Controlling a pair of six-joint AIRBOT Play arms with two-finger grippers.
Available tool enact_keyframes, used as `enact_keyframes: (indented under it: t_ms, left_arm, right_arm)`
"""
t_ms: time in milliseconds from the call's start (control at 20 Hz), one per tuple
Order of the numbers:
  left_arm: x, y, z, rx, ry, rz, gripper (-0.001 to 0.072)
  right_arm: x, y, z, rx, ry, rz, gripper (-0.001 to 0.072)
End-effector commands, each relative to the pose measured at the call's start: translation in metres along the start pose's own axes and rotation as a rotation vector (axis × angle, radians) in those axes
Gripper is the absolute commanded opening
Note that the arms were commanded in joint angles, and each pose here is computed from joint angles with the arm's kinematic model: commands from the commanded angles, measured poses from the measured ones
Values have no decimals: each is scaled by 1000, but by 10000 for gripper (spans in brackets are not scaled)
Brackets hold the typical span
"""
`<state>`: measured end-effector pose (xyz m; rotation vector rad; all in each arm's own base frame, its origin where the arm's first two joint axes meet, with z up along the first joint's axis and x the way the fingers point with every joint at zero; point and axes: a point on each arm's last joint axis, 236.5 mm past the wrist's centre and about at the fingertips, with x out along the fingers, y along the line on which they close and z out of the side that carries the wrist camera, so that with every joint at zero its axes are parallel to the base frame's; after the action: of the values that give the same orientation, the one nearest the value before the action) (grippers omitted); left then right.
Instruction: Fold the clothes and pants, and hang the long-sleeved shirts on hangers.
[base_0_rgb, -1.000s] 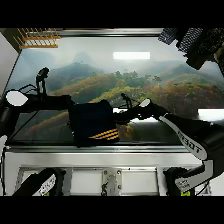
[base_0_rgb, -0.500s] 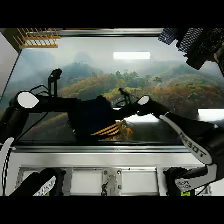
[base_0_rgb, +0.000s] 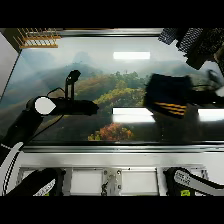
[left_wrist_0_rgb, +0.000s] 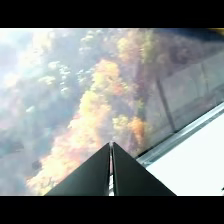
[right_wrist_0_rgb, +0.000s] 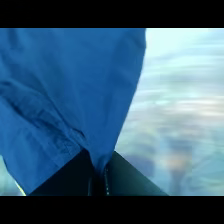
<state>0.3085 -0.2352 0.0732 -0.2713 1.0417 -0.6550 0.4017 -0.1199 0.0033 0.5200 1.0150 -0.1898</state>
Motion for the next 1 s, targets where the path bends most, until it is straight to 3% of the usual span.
enact_keyframes:
  t_ms: [0, 250, 550, 600, 650, 700, 750, 850, 950]
  left_arm:
    - [5, -14, 2, 12, -21, -18, 7]
    - [6, -14, 3, 11, -23, -17, 7]
    - [6, -14, 5, 11, -32, -16, 7]
    - [6, -14, 5, 11, -32, -16, 7]
    - [6, -14, 5, 11, -32, -16, 7]
    - [6, -14, 5, 11, -32, -16, 7]
    - [6, -14, 5, 11, -33, -16, 7]
    - [6, -14, 5, 11, -32, -16, 7]
    - [6, -14, 6, 12, -36, -15, 7]
  right_arm:
    - [-62, -143, 10, 331, -131, -197, 15]
    - [-61, -201, -74, 654, -27, -247, 15]
    - [-48, -185, -134, 686, 33, -266, 34]
    - [-54, -192, -135, 652, 32, -305, 165]
    - [-64, -201, -134, 606, 27, -356, 458]
    - [-76, -209, -127, 566, 9, -401, 618]
    - [-90, -214, -116, 516, -21, -436, 615]
    - [-119, -201, -71, 328, -153, -426, 481]
    - [-131, -144, -26, 204, -319, -280, 486]
